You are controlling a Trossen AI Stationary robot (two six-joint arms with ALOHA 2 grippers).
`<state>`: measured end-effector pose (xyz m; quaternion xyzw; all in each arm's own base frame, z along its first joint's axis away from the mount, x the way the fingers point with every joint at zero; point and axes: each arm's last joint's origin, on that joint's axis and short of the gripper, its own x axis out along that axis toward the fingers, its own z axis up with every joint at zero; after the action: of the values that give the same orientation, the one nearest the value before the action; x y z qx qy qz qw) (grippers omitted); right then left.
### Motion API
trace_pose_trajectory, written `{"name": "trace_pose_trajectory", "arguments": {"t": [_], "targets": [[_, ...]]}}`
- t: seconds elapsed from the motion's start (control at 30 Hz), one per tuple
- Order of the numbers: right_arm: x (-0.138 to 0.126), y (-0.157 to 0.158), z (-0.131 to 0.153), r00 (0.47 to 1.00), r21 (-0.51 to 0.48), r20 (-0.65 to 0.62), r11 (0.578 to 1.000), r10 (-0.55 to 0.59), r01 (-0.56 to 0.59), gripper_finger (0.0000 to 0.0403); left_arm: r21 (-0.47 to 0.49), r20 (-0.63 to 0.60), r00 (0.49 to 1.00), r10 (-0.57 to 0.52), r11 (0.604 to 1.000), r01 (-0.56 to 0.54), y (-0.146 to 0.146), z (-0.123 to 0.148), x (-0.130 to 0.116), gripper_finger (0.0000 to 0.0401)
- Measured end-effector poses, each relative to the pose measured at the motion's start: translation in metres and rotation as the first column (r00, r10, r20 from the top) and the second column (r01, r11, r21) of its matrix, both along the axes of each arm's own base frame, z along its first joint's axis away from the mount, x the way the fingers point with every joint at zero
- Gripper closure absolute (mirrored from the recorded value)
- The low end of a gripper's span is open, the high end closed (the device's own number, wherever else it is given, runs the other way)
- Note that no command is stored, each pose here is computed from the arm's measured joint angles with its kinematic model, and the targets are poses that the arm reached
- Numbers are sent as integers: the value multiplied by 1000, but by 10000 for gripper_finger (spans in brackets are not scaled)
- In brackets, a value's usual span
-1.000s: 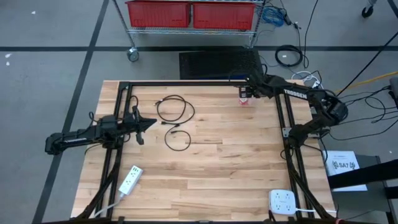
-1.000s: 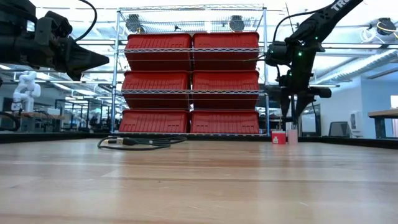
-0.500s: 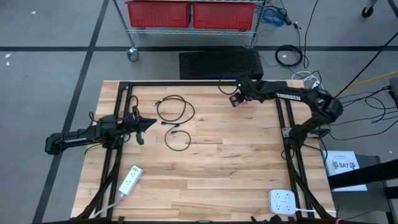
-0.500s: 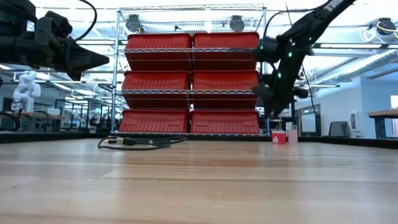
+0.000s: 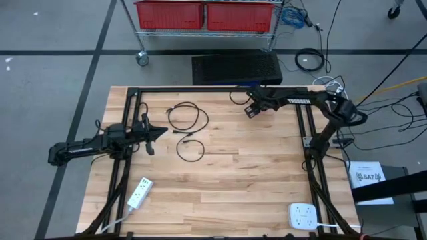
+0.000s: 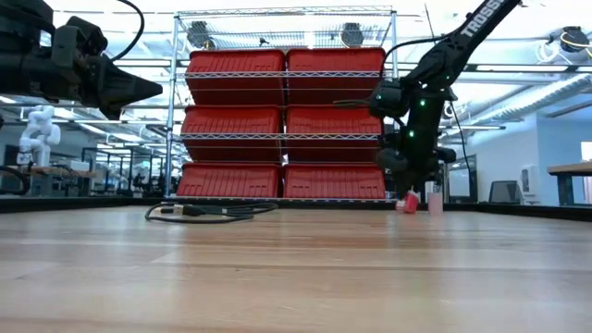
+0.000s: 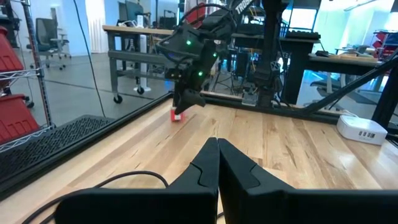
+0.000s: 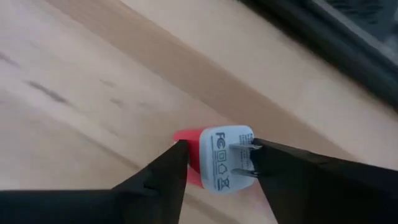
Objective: Insert USB
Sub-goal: Insert the red charger adapter into the right white outlet extension
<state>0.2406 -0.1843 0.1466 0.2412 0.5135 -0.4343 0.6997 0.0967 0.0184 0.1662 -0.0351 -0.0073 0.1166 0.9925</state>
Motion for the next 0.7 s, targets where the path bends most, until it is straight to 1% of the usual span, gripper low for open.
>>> {"name": "trace_pose_trajectory", "arguments": {"t": [0.07,0.2,0.27,0.33,0.47,0.57,0.7], "targets": [[5,8,3,999,29,39,999,22,-23,269,0,0,1000,0,1000,0,0,0,0,399],[16,32,13,985,107,134,987,108,-123,309,0,0,1000,0,1000,0,0,0,0,399],[22,47,17,972,153,181,972,150,-179,326,0,0,1000,0,1000,0,0,0,0,399],[27,63,22,950,205,234,945,205,-255,337,0,0,1000,0,1000,0,0,0,0,399],[36,93,23,920,305,283,884,271,-354,354,0,0,1000,0,1000,0,0,0,0,399],[41,117,23,908,324,272,858,319,-398,355,0,0,1000,0,1000,0,0,0,0,399],[47,151,23,881,325,271,824,389,-464,352,0,0,1000,0,1000,0,0,0,0,399]]}}
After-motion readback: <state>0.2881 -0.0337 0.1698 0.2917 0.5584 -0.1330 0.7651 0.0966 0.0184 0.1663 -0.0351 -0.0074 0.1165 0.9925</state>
